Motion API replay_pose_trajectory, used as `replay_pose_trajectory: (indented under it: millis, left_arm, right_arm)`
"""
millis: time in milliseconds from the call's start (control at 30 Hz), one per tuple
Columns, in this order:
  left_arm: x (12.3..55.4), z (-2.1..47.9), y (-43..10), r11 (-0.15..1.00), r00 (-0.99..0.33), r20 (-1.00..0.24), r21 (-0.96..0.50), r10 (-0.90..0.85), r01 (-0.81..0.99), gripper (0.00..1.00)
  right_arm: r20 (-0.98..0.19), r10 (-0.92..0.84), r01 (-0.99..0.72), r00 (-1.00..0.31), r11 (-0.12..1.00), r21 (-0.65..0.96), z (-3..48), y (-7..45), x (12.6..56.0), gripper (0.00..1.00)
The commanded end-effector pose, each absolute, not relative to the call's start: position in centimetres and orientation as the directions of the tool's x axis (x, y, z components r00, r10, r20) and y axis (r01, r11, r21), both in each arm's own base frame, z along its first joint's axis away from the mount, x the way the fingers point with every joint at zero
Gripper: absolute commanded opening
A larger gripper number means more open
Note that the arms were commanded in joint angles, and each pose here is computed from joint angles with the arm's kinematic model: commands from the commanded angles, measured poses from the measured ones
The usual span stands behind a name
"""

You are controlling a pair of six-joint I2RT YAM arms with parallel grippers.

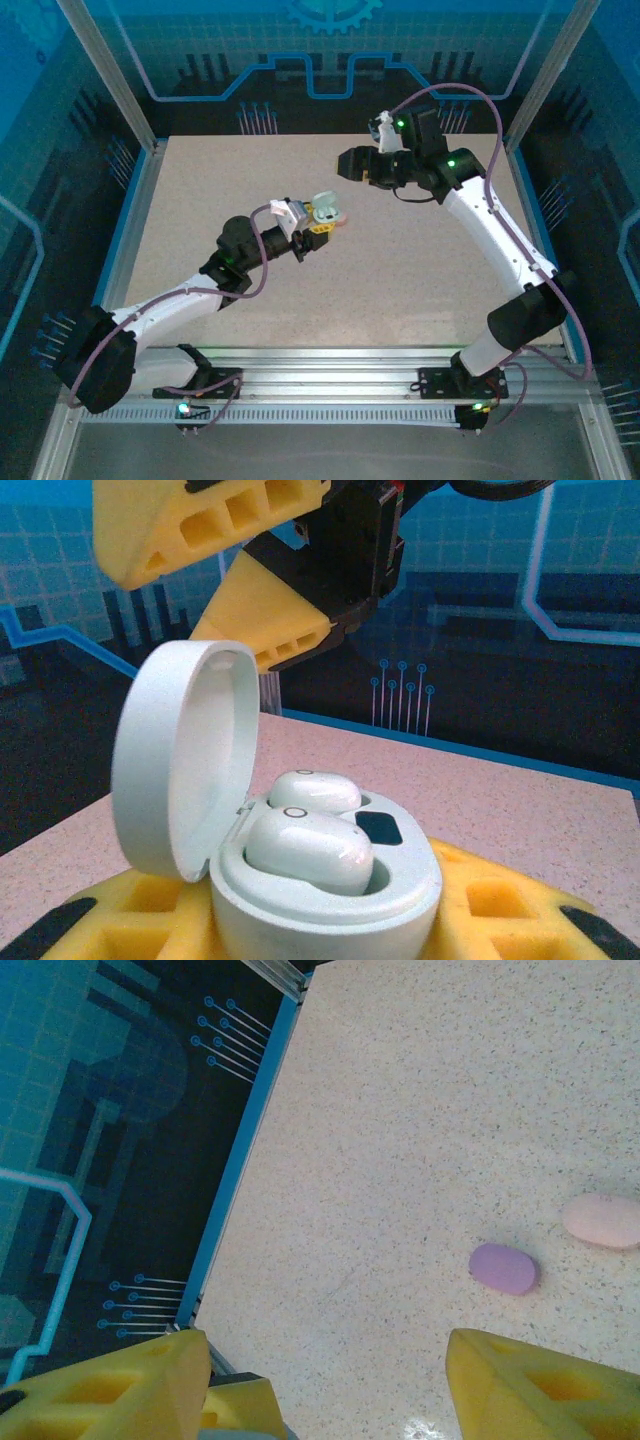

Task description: Insert wireless bluetooth earbuds into charging case

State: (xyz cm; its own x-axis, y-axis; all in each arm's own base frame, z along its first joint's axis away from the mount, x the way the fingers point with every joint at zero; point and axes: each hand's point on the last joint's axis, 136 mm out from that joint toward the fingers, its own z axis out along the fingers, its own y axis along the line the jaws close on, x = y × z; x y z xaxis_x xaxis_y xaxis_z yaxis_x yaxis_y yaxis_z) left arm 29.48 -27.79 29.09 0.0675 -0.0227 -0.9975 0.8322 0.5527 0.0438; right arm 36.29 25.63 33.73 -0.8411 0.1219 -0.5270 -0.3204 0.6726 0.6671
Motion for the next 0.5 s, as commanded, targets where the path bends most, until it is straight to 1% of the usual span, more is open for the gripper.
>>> replay_pose_trajectory:
  millis: [0, 467]
  left_arm:
    - [29.0, 30.4, -28.2, 0.528, 0.116, -0.993, 0.082, -0.031, 0.845, 0.35]
    - [29.2, 29.5, -28.4, 0.523, 0.104, -0.995, 0.081, -0.014, 0.848, 0.35]
  right_arm:
    - [-0.546, 0.084, -0.374, -0.833, 0.642, 0.669, 35.5, 26.1, 35.6, 0.65]
    - [-0.535, 0.039, -0.415, -0.844, 0.586, 0.696, 35.8, 28.2, 35.9, 0.65]
